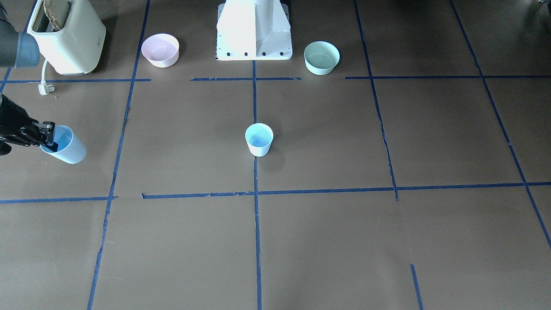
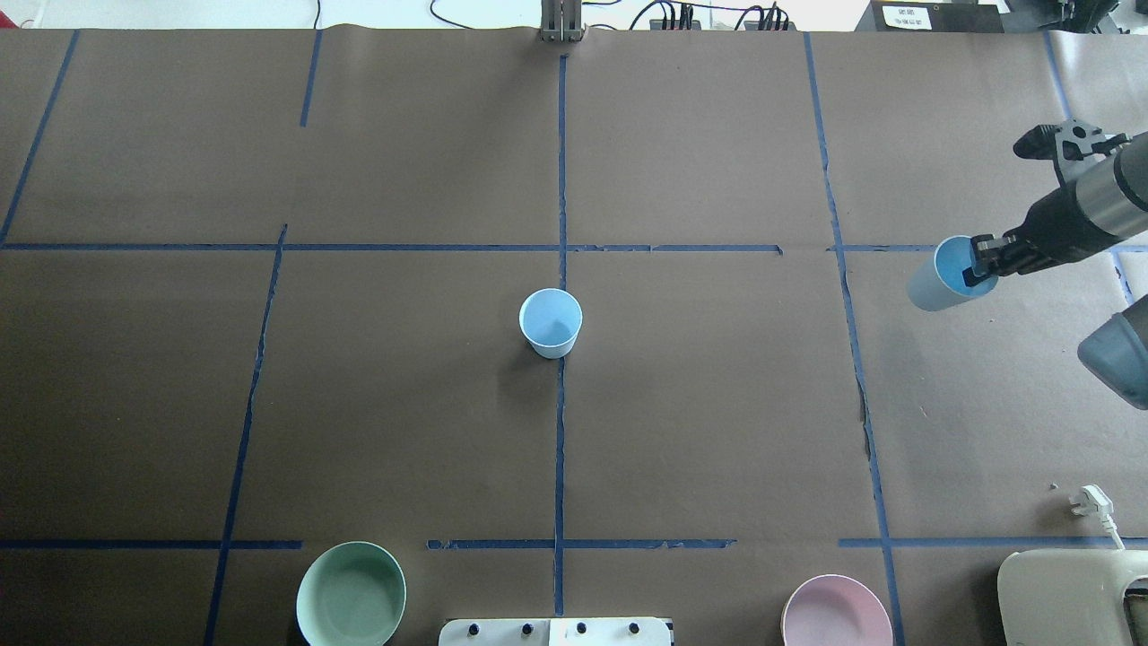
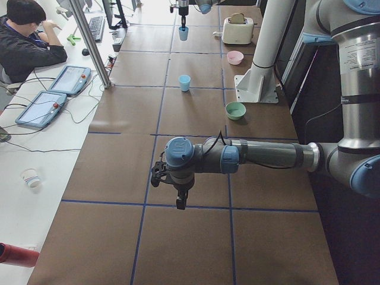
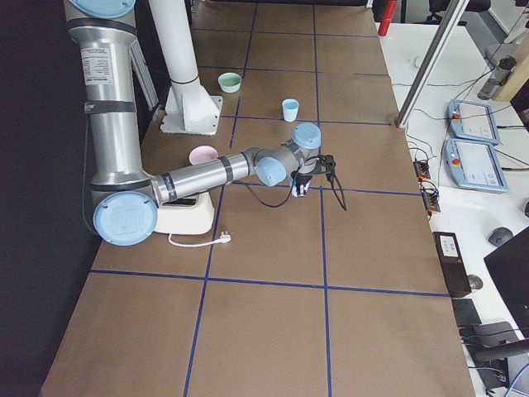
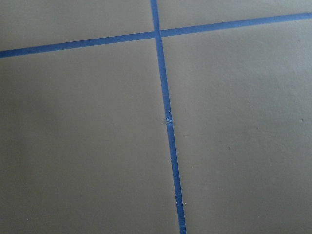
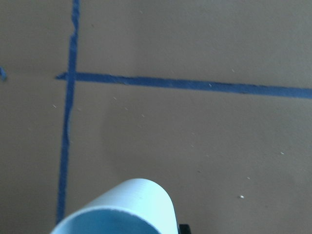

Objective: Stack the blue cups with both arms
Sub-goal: 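Lift the cup with the right gripper and lower it into the center cup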

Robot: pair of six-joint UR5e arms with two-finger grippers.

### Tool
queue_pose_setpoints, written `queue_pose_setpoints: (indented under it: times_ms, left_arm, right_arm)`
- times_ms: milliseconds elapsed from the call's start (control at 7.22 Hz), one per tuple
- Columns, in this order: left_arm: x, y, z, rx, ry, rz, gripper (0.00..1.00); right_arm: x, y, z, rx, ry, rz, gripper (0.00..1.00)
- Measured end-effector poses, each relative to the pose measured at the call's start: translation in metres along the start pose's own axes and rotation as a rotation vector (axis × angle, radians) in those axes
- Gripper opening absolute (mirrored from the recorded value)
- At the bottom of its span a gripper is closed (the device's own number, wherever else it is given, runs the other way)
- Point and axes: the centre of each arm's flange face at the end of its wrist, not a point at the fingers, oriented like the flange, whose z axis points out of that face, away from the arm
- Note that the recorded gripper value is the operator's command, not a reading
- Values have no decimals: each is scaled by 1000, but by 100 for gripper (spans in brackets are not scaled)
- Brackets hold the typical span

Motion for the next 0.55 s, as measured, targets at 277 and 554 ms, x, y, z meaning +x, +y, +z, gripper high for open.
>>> queue_pose_setpoints:
  times_ms: [277, 554]
  left_arm:
    - [0, 0, -2, 5, 4, -6, 100]
    - [2, 0, -4, 9, 6, -5, 100]
  right_arm:
    - [-119, -25, -24, -3, -31, 96, 0]
    - [-247, -16, -22, 3, -37, 176, 0]
